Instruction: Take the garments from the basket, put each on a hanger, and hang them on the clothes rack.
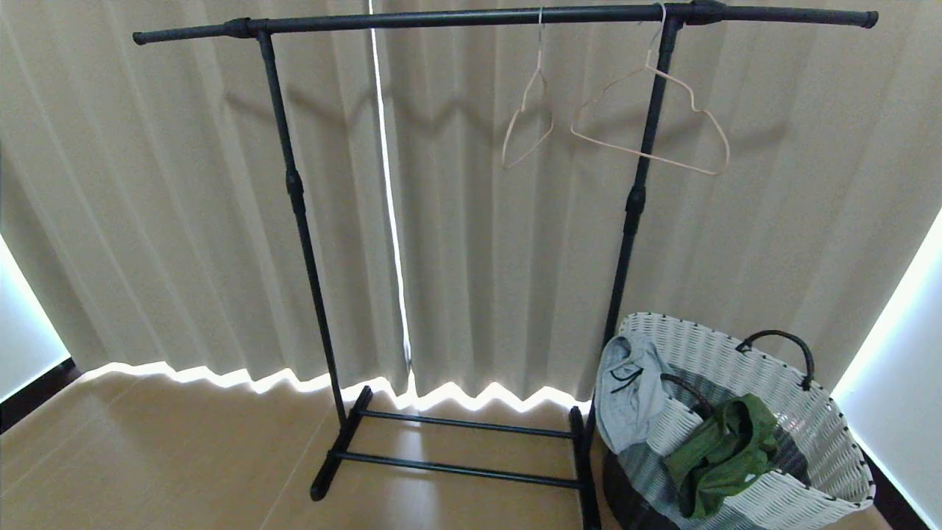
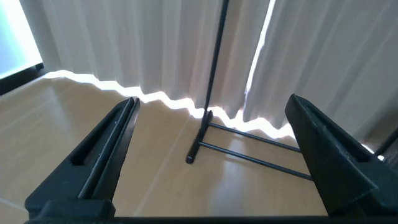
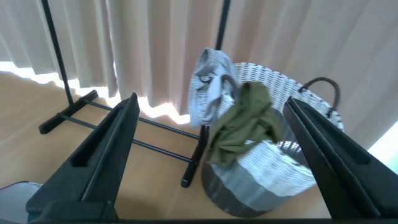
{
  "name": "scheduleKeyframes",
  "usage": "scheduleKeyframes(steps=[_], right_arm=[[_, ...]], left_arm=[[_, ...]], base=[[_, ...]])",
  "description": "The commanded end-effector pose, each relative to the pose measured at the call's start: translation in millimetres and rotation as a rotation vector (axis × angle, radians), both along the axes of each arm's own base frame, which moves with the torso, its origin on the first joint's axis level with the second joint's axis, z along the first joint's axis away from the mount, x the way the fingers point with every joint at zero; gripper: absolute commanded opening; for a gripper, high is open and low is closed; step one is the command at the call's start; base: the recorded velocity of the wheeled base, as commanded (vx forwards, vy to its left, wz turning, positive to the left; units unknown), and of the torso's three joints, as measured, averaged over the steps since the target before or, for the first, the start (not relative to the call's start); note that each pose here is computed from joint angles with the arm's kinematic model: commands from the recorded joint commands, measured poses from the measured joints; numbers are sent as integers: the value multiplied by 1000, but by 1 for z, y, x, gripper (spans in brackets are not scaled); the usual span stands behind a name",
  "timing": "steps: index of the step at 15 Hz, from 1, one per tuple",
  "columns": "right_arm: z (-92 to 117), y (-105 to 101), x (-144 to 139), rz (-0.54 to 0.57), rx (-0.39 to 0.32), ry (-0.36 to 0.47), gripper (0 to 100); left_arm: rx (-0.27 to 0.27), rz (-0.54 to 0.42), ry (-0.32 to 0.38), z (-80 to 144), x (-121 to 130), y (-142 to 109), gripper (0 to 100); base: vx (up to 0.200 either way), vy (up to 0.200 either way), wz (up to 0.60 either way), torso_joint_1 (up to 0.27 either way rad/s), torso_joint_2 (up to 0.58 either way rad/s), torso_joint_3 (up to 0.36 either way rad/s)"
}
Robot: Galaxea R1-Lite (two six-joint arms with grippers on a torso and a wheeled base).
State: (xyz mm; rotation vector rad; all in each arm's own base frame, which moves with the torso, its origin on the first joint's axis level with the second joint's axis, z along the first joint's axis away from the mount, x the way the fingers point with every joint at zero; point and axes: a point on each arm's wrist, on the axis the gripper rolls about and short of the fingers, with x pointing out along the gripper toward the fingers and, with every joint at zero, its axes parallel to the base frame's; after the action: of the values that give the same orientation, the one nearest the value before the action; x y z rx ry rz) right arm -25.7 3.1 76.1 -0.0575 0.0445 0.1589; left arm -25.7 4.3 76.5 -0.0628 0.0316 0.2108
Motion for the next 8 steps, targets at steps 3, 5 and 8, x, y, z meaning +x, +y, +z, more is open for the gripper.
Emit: scheduleKeyframes(steps=[3,5,8], right_arm=[[0,0,0,1,0,0,100],[0,0,0,0,1,0,100],[0,0,0,-3,1,0,100]], left_arm=[[-1,1,1,0,0,0,100],[1,1,1,0,0,0,100],[1,2,1,0,0,0,100]], base=[[0,-67,0,2,2,1],[0,0,0,0,0,0],[0,0,0,0,0,0]])
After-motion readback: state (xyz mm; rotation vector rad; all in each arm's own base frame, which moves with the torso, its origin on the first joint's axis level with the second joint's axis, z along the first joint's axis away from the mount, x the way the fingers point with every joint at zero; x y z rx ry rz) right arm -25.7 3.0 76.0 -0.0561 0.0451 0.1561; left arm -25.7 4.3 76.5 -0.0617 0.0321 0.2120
